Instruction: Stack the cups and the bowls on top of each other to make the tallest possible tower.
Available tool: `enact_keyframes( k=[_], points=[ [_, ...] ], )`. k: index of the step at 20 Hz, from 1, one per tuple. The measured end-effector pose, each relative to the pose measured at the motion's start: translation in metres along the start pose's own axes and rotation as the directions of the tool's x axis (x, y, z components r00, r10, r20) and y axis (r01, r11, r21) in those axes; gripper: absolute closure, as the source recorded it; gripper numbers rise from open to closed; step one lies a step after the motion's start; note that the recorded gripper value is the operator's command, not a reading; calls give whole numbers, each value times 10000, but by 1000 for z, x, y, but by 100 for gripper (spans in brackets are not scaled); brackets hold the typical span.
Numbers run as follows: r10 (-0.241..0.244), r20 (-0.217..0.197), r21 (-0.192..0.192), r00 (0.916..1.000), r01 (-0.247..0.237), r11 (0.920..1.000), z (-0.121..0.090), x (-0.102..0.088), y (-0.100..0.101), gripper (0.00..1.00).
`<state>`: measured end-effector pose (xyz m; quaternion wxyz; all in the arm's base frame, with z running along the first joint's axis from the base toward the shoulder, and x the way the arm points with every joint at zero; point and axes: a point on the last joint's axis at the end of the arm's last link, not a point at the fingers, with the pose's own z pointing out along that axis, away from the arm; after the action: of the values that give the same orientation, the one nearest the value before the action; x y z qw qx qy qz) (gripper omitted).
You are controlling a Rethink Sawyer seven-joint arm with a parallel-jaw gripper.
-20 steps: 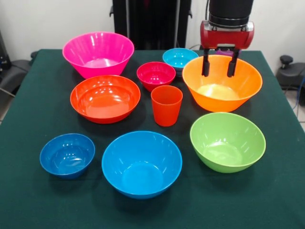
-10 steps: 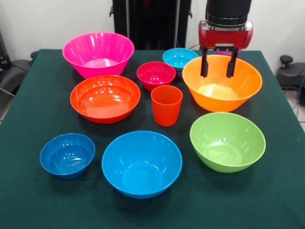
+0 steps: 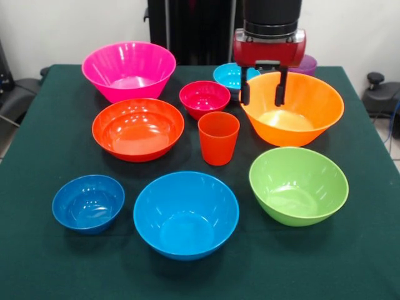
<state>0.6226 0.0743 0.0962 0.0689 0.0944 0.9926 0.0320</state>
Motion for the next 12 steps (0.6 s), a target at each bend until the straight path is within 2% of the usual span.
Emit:
enact_keyframes(
  k=[5,12],
  points=[
    [149,9,2,9999,-149,9999,0,-3,-9,0],
    [181,14,-104,9998,-181,9998,0,-5,-9,0]
  ],
)
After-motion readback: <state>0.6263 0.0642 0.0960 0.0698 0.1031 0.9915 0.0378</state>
